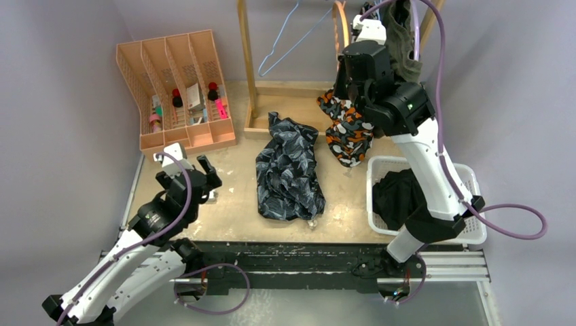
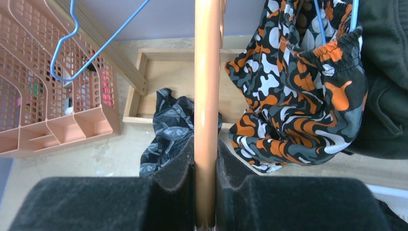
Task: Remove the shorts from the hanger
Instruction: Place the hanger on the clothes rod.
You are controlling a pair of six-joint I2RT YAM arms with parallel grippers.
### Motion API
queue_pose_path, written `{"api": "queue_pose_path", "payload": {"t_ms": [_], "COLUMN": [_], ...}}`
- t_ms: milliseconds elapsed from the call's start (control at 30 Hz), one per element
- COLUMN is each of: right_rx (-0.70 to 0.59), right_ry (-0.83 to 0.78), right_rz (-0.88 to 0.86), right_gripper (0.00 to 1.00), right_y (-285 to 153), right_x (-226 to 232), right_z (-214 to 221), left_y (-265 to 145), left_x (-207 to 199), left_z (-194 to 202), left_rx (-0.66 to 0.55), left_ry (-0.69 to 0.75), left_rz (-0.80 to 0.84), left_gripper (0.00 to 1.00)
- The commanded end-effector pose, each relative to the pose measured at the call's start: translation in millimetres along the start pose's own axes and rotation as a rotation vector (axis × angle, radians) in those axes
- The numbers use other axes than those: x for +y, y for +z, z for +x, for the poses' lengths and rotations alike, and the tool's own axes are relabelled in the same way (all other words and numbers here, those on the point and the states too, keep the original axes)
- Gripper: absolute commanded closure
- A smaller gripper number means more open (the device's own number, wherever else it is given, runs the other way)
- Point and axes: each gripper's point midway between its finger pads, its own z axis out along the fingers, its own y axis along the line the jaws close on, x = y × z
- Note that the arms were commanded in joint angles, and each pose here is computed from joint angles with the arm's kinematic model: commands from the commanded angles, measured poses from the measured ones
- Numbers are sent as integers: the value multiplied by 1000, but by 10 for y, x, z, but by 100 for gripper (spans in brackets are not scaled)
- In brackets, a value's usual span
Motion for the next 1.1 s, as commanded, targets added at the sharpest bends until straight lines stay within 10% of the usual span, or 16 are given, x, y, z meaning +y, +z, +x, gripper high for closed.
{"api": "queue_pose_path", "payload": {"t_ms": [0,1067], "right_rx": [-77,-118], "right_ry": [27,4], "right_rz": [-28,47], "right_gripper": [100,100], "right_y": [-133,199], "right_x": [-78,-342], "right_z": [-310,-529], "left_y": [31,64], "left_x": [38,20], "left_z": [-4,56], "left_rx": [-13,15], "left_ry": [15,30], "left_rz": [-25,-39], "left_gripper": [14,14]}}
